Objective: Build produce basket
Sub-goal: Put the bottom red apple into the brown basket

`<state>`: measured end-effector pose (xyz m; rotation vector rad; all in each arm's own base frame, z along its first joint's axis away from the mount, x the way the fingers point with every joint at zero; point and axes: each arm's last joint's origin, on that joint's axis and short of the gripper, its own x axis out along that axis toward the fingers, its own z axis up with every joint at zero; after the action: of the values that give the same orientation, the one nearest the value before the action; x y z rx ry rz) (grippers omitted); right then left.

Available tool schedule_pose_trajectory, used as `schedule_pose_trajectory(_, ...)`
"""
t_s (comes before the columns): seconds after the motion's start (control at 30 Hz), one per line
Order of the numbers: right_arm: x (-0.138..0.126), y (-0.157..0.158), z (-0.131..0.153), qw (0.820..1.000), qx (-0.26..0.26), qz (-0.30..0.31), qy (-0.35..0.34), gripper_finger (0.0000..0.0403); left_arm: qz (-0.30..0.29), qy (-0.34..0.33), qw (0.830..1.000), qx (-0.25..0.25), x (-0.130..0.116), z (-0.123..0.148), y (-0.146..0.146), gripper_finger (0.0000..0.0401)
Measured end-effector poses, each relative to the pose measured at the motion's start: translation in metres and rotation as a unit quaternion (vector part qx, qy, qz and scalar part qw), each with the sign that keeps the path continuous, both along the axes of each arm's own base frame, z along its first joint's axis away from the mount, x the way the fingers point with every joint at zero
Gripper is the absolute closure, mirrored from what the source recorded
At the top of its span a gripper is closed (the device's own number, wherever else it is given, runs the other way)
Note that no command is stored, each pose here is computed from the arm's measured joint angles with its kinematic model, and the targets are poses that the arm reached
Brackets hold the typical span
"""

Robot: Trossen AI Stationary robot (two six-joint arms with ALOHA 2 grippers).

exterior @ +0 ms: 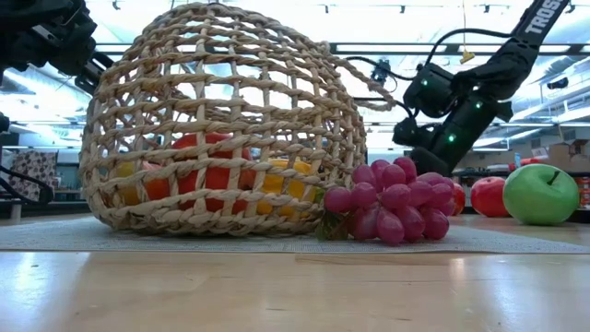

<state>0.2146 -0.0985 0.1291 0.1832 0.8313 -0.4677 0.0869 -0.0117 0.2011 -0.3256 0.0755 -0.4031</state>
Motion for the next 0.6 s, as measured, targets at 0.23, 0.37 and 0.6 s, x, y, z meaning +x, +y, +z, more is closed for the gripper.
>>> schedule_pose_trajectory(0.23, -0.006, 0.003, 0.033, 0.997, -0.022, -0.011, -0.073, 0.0073, 0.0, 0.0, 1.0, 0.0, 0.0, 0.0, 0.0, 0.028)
schedule_pose_trajectory(0.37, -0.015, 0.007, 0.061, 0.989, -0.039, -0.02, -0.141, 0.0079, 0.0, 0.0, 1.0, 0.0, 0.0, 0.0, 0.0, 0.028)
schedule_pose_trajectory(0.6, -0.042, 0.02, 0.109, 0.961, -0.066, -0.023, -0.266, 0.007, 0.0, 0.0, 1.0, 0.0, 0.0, 0.0, 0.0, 0.028)
